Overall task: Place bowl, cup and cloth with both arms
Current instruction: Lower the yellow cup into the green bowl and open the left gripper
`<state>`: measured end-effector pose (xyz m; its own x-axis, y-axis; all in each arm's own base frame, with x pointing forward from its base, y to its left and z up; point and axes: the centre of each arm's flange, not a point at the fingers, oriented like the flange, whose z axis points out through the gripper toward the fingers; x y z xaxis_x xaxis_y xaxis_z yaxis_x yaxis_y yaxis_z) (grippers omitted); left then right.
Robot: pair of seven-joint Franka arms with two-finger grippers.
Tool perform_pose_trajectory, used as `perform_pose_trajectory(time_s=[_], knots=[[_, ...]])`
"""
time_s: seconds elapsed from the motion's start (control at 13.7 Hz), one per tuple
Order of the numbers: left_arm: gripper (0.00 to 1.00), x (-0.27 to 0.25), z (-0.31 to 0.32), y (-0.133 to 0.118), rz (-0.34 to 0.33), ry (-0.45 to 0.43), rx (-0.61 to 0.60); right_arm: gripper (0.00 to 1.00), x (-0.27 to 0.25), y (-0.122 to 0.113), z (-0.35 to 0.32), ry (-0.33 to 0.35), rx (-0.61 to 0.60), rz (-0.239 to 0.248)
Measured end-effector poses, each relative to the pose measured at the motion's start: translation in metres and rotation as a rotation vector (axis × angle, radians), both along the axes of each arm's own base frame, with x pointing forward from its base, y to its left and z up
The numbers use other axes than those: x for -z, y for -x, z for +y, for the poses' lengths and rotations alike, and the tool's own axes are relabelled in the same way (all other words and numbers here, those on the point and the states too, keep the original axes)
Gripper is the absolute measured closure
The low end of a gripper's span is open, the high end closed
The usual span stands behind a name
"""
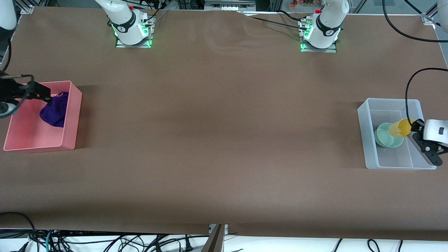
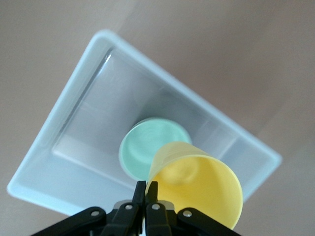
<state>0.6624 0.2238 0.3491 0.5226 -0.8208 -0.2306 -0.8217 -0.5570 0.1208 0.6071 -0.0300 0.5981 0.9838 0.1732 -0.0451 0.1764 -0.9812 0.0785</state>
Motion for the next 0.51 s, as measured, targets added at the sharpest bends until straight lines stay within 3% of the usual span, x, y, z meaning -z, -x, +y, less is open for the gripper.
perform_pose_trajectory(time_s=[0.15, 0.36, 0.51], knots=[[0.97, 0.038, 0.028, 0.011, -0.046, 0.009, 0.014, 0.0, -0.006, 0.002, 0.0, 0.002, 0.01, -0.011], [0.97, 0.071, 0.042, 0.021, -0.082, 0.021, 0.039, 0.0, -0.004, 0.007, 0.007, -0.012, 0.146, 0.017], [0.83, 0.07, 0.036, 0.019, -0.086, 0.025, 0.048, 0.0, -0.001, 0.01, 0.013, -0.036, 0.191, 0.048]])
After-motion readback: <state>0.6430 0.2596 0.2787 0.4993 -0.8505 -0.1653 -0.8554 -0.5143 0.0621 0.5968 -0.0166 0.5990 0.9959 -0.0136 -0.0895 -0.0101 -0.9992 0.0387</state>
